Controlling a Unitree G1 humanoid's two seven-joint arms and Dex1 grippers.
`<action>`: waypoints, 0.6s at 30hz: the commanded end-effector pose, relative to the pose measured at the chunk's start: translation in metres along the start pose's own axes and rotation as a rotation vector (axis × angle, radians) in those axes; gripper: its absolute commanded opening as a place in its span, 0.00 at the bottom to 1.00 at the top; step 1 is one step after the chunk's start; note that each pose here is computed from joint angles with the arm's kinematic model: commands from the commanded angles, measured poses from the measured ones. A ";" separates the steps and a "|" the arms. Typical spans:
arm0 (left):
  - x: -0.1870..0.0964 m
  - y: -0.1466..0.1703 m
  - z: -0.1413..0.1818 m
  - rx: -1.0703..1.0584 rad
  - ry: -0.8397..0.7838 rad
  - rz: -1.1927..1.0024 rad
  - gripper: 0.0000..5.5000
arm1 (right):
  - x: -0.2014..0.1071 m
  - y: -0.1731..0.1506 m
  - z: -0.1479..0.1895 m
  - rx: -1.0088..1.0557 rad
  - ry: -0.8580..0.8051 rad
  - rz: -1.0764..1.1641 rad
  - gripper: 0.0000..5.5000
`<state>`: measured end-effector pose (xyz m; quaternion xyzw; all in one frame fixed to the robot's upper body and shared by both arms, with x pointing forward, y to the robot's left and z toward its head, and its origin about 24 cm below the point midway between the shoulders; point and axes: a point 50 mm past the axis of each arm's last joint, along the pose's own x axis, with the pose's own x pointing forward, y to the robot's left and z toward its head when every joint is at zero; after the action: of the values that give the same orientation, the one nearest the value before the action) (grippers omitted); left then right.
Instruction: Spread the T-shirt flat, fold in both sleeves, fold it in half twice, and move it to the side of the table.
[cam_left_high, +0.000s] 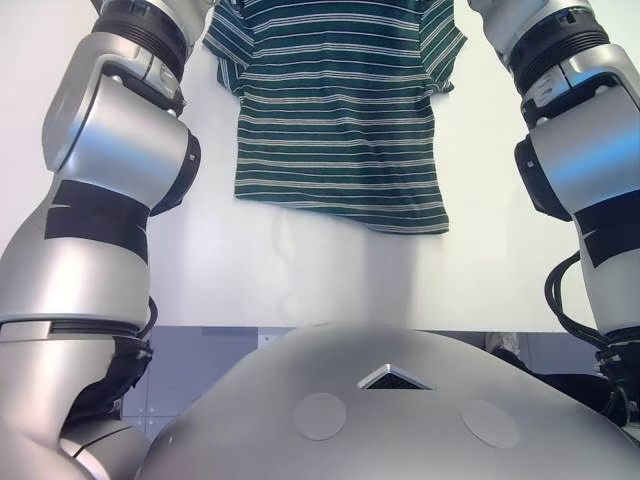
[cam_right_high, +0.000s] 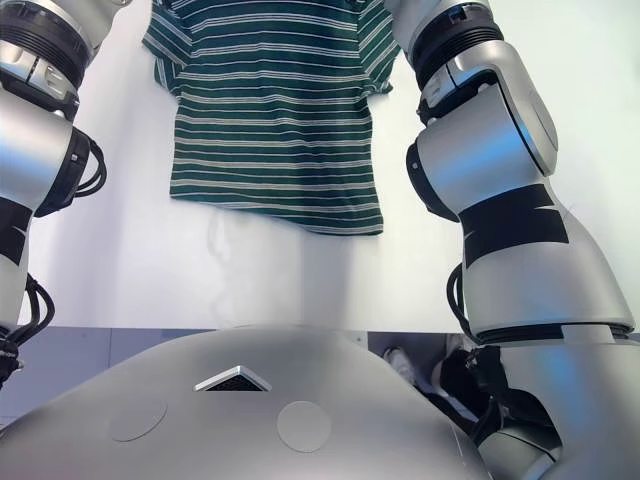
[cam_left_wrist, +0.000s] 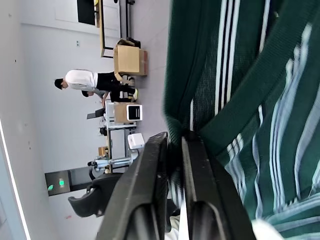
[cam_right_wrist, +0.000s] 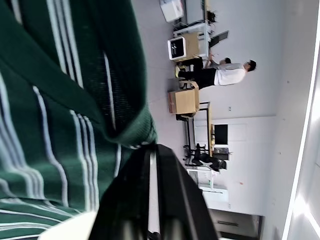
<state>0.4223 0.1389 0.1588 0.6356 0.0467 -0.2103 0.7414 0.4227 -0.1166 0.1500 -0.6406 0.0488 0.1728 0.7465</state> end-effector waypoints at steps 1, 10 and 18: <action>-0.003 0.021 0.001 0.054 0.021 0.129 0.22 | -0.002 -0.024 0.006 -0.078 0.007 -0.137 0.18; -0.040 0.120 0.029 -0.190 -0.269 0.332 0.32 | -0.010 -0.025 0.000 0.262 -0.213 -0.054 0.36; -0.144 -0.046 0.007 -0.939 -0.535 -0.537 0.32 | -0.143 0.086 -0.016 0.577 -0.481 0.142 0.36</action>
<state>0.3970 0.1485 0.2481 0.3329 -0.0935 -0.3082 0.8863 0.3601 -0.1307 0.1151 -0.4103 -0.0330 0.2979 0.8613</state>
